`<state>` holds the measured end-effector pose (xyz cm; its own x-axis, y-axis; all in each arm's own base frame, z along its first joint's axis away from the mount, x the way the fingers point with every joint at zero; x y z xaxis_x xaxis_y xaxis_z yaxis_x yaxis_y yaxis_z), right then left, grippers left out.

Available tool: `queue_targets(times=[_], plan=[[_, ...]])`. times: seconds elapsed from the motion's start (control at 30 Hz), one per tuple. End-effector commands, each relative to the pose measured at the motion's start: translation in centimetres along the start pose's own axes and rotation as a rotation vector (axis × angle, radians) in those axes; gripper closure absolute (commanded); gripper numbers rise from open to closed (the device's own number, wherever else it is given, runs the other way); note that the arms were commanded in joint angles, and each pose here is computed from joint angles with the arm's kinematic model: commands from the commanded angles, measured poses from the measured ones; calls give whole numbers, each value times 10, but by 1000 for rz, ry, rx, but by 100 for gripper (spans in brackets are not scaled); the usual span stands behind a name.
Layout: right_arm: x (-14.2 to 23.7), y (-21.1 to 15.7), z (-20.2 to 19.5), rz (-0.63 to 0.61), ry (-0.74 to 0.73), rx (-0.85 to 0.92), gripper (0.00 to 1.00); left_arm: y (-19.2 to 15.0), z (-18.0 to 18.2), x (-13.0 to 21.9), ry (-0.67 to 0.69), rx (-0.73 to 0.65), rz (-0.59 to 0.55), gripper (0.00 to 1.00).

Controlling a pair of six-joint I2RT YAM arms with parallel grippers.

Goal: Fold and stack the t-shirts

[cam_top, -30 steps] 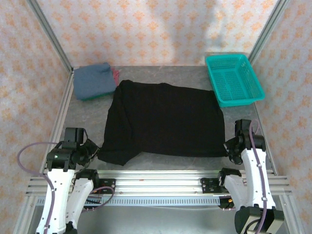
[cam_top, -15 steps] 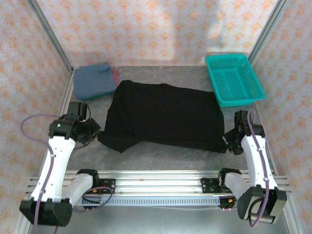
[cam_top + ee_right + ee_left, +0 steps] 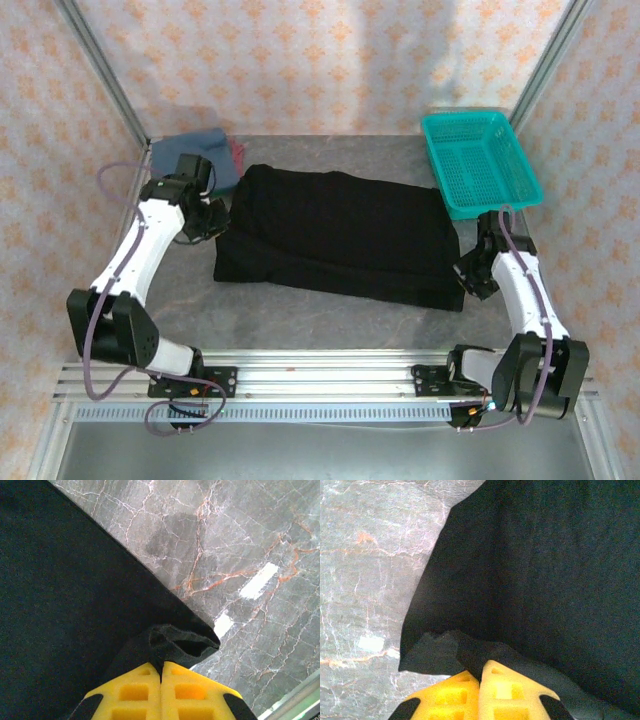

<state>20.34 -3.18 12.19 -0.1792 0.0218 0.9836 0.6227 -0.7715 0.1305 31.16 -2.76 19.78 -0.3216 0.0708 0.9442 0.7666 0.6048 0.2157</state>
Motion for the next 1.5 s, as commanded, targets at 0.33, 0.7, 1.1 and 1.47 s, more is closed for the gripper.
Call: queue_targets(times=[0.33,0.7,1.1,1.47], plan=[[-30,22,6,-24,-64,15,95,41,-53,-48,67,-211,22,100],[-48,34,19,0,-53,22,54,68,-120,-105,135,-349,65,72],[44,-12,40,-36,290,158,23,47,-57,-16,8,-17,-74,0],[8,-70,85,110,281,387,24,-8,21,-94,27,104,92,31]])
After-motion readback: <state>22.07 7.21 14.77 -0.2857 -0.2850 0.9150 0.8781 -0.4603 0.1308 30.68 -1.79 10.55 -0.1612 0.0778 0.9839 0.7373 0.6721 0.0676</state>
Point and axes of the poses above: each hand's point on the last joint's axis, 136 mm out from that joint toward the fingers, its own x axis back along the fingers, its own z axis along the line the jaws close on, y = z × x, the point moved 3 cm from there along x, back along the fingers, and after that the axes turned 7 degrees about x, right-handed, at the moved point
